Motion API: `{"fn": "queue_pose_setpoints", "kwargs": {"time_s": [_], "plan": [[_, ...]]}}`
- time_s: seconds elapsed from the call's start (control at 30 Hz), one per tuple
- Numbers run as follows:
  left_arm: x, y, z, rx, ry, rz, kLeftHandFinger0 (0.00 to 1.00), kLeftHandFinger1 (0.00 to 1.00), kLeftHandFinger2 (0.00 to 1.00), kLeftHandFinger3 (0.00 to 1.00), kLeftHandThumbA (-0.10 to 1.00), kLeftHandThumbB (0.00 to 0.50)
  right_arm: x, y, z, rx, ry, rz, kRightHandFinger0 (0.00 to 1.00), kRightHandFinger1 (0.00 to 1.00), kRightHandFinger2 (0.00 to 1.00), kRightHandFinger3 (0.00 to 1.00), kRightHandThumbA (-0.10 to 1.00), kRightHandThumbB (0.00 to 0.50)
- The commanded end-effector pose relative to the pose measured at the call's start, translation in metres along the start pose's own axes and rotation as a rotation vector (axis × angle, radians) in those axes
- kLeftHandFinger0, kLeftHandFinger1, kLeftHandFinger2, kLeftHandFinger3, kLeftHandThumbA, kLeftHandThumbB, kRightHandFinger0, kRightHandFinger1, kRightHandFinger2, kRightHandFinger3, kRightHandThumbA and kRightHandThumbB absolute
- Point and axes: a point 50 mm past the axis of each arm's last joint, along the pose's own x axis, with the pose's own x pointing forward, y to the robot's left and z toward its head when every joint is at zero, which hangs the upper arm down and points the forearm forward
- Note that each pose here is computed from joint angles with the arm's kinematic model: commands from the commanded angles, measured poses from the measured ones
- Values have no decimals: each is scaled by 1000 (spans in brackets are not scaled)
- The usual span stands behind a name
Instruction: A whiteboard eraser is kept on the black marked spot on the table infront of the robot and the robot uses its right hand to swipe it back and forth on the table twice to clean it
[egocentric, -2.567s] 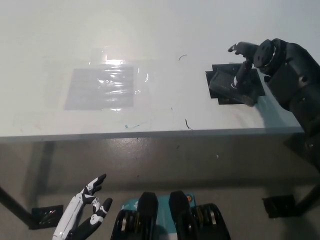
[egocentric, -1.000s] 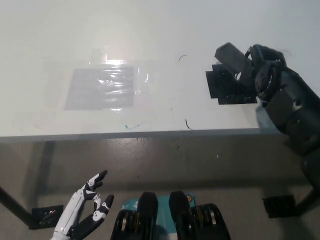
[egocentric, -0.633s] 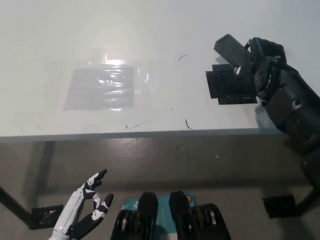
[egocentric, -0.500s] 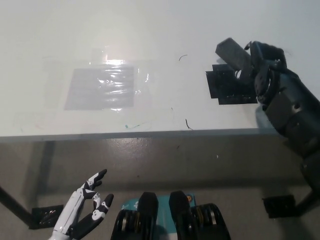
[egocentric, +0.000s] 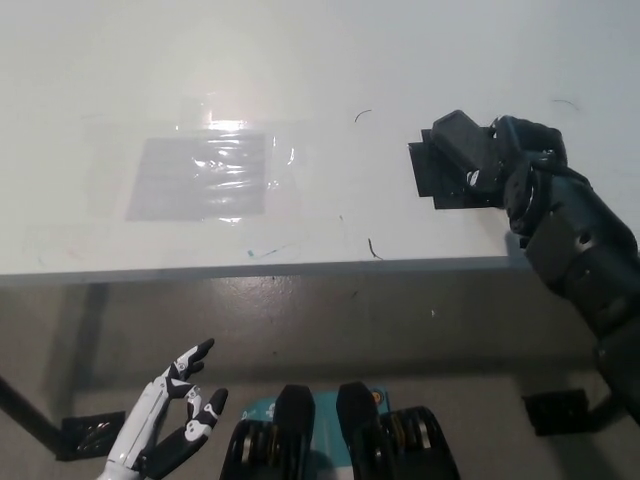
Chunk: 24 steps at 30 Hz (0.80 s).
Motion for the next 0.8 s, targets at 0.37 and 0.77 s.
{"fn": "queue_pose_setpoints", "kwargs": {"time_s": [0.37,0.77], "plan": [[-9,8,-1,-10,-38,6,1000,1000,1000,1000,751,388,-55,-8,205,11,-336,52,0,2,135,632,588,222],[-5,12,-3,-11,-41,2,1000,1000,1000,1000,921,422,-83,4,257,-20,-456,48,6,32,120,653,489,205]]}}
